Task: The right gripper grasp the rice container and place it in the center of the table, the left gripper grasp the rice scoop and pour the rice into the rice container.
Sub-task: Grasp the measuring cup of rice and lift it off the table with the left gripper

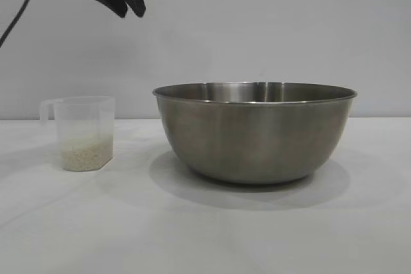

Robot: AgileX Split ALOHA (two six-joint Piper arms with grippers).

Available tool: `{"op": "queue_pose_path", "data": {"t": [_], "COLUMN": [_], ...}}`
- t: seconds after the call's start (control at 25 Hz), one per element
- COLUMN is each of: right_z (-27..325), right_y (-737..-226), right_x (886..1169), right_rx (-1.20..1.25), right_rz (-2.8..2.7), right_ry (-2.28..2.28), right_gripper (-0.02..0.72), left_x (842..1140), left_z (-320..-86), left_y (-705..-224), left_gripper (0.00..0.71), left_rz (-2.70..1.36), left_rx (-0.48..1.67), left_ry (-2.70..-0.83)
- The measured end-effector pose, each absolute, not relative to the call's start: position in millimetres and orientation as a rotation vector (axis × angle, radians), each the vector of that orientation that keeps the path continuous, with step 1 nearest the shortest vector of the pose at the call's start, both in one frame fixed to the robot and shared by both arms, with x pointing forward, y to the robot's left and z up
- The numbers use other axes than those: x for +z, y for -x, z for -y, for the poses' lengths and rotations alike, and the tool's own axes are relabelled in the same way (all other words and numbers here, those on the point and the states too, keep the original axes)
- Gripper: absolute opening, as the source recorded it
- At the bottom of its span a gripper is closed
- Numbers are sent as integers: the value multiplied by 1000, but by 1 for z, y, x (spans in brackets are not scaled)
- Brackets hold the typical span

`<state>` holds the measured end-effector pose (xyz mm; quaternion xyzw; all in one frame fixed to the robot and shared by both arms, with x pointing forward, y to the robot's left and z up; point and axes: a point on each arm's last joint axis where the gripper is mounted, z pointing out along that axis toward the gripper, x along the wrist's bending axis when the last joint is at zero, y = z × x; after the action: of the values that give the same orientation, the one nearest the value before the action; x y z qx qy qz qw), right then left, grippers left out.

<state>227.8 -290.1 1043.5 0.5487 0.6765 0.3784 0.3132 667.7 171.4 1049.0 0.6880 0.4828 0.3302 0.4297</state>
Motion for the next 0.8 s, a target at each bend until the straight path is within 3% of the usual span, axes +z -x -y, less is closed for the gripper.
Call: {"op": "queue_pose_path", "data": {"t": [0.32, 0.52, 0.8], "right_z": [290, 290, 289], "right_y": [-228, -228, -228], "right_x": [1044, 1044, 1044], "right_rx": [998, 998, 1011], "right_rz": [-1784, -1784, -1787], "right_ry": [-1447, -1447, -1449], "right_gripper": [400, 400, 400], "left_x": [1015, 976, 945], "left_z": [-210, -224, -237], "left_y": [-567, -528, -487], "left_gripper": [230, 230, 230], "left_rz": [-1057, -1059, -1071], "left_rx": [1078, 1108, 1114], "left_ry": [-1481, -1488, -1530]}}
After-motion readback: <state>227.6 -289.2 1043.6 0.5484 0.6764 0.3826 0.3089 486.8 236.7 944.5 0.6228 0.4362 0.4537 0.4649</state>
